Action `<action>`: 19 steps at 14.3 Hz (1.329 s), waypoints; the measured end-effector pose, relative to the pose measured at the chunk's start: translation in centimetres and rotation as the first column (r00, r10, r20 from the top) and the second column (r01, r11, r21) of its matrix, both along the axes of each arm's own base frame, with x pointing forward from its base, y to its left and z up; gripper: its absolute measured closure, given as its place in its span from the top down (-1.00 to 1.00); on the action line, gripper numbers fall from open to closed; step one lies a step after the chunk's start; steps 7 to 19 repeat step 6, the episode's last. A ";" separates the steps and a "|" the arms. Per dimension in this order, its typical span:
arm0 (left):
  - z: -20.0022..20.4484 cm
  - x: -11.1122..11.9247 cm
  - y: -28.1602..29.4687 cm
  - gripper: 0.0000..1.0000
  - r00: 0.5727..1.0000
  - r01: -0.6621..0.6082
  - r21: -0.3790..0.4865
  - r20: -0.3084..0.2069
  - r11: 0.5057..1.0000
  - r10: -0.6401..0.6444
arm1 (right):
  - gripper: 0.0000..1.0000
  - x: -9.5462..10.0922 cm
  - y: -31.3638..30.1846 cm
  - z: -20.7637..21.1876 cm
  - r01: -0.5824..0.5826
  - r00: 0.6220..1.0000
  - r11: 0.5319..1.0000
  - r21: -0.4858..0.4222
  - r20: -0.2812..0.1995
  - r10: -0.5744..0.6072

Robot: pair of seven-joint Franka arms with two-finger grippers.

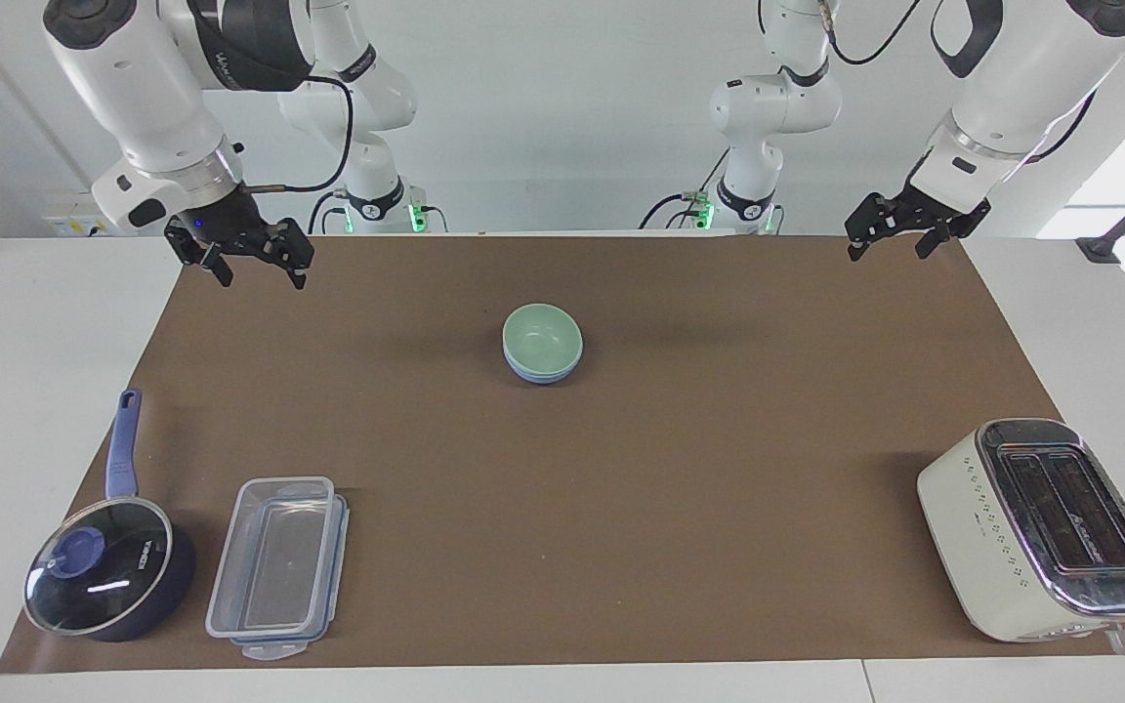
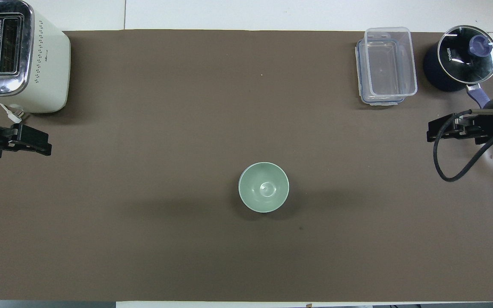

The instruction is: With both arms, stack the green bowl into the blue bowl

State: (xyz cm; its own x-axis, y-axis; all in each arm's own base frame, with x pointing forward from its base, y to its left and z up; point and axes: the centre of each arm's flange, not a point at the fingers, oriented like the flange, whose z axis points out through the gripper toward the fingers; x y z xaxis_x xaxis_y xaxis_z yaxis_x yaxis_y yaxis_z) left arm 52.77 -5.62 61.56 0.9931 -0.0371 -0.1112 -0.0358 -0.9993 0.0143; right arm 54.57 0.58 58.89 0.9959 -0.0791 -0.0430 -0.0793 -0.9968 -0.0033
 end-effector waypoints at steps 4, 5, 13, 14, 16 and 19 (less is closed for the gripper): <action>0.0 0.0 0.0 1.00 1.000 0.000 0.000 0.000 1.000 0.000 | 1.00 0.1 0.0 0.1 0.000 1.000 1.000 0.000 0.009 0.000; 0.0 0.0 0.0 1.00 1.000 0.000 0.000 0.000 1.000 0.000 | 1.00 0.1 0.0 0.1 0.000 1.000 1.000 0.000 0.010 0.000; 0.0 0.0 0.0 1.00 1.000 0.000 0.000 0.000 1.000 0.000 | 1.00 0.1 0.0 0.2 0.000 1.000 1.000 0.000 0.011 0.000; 0.0 0.0 0.0 1.00 1.000 0.000 0.000 0.000 1.000 0.000 | 1.00 0.1 0.0 0.2 0.000 1.000 1.000 0.000 0.011 0.000; 0.0 0.0 0.0 1.00 1.000 0.000 0.000 0.000 1.000 0.000 | 1.00 0.1 0.0 0.2 0.000 1.000 1.000 0.000 0.011 0.000; 0.0 0.0 0.0 1.00 1.000 0.000 0.000 0.000 1.000 0.000 | 1.00 0.1 0.0 0.2 0.000 1.000 1.000 0.000 0.011 0.000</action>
